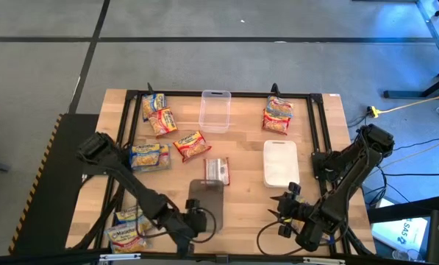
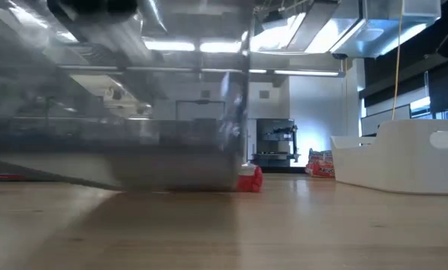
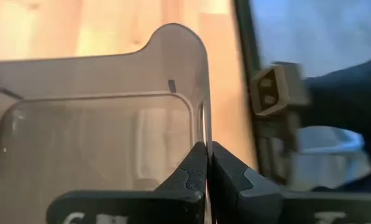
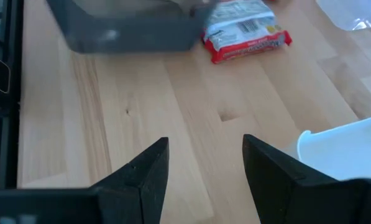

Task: Sort Maruchan noodles
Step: Remove the red noodle pack from the gray bin

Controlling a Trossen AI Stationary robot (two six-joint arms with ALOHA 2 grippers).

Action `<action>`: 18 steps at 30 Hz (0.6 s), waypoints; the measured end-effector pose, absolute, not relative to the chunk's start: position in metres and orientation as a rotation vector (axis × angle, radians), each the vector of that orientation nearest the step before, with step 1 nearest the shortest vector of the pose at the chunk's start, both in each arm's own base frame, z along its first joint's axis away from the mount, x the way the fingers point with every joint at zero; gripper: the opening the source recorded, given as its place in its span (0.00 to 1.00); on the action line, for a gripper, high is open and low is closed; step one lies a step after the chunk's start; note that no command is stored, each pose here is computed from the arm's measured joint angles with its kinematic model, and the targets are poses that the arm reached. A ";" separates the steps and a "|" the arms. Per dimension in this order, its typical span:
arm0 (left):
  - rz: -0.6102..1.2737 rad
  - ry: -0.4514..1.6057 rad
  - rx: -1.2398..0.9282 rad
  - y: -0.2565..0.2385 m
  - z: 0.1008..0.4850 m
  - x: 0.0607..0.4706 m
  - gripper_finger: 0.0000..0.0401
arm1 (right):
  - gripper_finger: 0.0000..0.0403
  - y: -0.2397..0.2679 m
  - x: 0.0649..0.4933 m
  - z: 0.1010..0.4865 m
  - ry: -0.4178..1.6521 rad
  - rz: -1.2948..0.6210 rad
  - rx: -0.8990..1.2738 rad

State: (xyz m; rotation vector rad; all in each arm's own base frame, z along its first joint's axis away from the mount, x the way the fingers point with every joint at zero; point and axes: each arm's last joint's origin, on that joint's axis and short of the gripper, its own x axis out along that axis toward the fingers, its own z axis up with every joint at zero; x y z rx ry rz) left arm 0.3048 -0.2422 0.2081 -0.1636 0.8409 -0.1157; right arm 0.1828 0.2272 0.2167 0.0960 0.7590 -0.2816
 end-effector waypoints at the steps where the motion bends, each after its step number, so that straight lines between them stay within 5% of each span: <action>1: -0.097 0.846 -0.154 -0.240 0.204 0.307 0.00 | 0.44 0.227 0.183 0.217 0.752 -0.283 0.097; 10: -0.074 0.890 -0.074 -0.228 0.183 0.323 0.01 | 0.44 0.229 0.184 0.217 0.744 -0.276 0.111; 18: -0.082 0.898 -0.058 -0.227 0.180 0.324 0.16 | 0.44 0.229 0.191 0.214 0.722 -0.295 0.121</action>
